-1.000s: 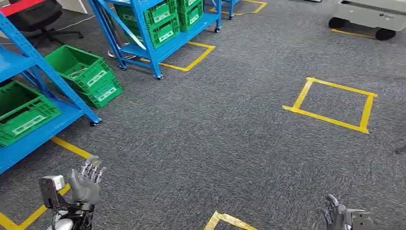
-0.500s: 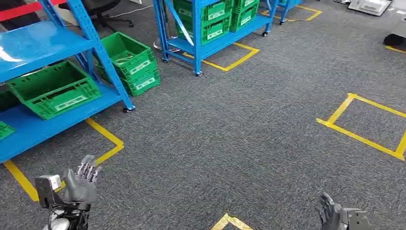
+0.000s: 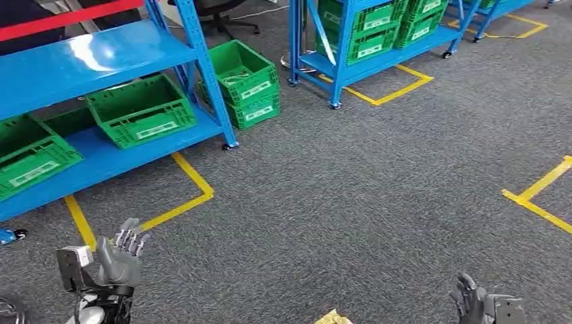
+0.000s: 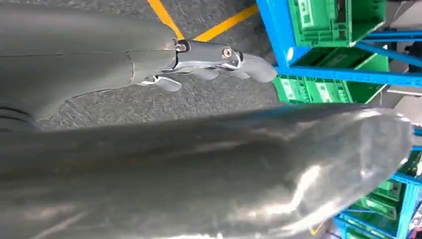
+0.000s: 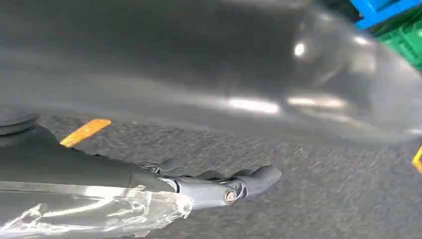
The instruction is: Take the parts from the cabinet and place them on the table.
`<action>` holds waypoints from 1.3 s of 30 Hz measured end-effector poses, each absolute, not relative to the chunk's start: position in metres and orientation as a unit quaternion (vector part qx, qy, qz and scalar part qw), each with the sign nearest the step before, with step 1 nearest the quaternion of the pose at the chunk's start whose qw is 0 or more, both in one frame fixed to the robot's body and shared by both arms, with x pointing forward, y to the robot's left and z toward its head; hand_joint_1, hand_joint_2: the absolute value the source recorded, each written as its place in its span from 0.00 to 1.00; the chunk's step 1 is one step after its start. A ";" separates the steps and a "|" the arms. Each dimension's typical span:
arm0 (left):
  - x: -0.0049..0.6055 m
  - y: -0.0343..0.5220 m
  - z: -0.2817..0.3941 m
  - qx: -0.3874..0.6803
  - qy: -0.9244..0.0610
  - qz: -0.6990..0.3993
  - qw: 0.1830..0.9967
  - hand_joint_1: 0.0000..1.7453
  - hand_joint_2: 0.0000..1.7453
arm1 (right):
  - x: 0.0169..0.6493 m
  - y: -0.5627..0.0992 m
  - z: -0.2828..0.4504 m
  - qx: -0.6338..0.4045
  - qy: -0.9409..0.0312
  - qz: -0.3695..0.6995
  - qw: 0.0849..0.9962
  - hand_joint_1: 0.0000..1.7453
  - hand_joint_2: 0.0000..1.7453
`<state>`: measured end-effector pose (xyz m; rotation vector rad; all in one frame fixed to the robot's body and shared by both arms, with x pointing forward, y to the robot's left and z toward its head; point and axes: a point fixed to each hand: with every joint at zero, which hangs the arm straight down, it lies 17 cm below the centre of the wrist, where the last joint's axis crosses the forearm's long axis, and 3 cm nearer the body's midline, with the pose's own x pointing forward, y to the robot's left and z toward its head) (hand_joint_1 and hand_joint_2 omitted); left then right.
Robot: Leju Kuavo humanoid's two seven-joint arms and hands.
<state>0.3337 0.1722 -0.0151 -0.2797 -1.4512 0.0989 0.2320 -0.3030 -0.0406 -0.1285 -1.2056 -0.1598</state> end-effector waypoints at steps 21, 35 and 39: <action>0.338 0.172 -0.012 -0.124 -0.665 0.045 0.735 0.00 0.00 | 0.228 -0.305 -0.041 -0.061 -0.562 -0.079 0.821 0.00 0.00; 0.342 0.168 -0.008 -0.128 -0.668 0.040 0.732 0.00 0.00 | 0.226 -0.307 -0.039 -0.057 -0.560 -0.089 0.822 0.00 0.00; 0.342 0.168 -0.008 -0.128 -0.668 0.040 0.732 0.00 0.00 | 0.228 -0.306 -0.037 -0.057 -0.562 -0.089 0.820 0.00 0.00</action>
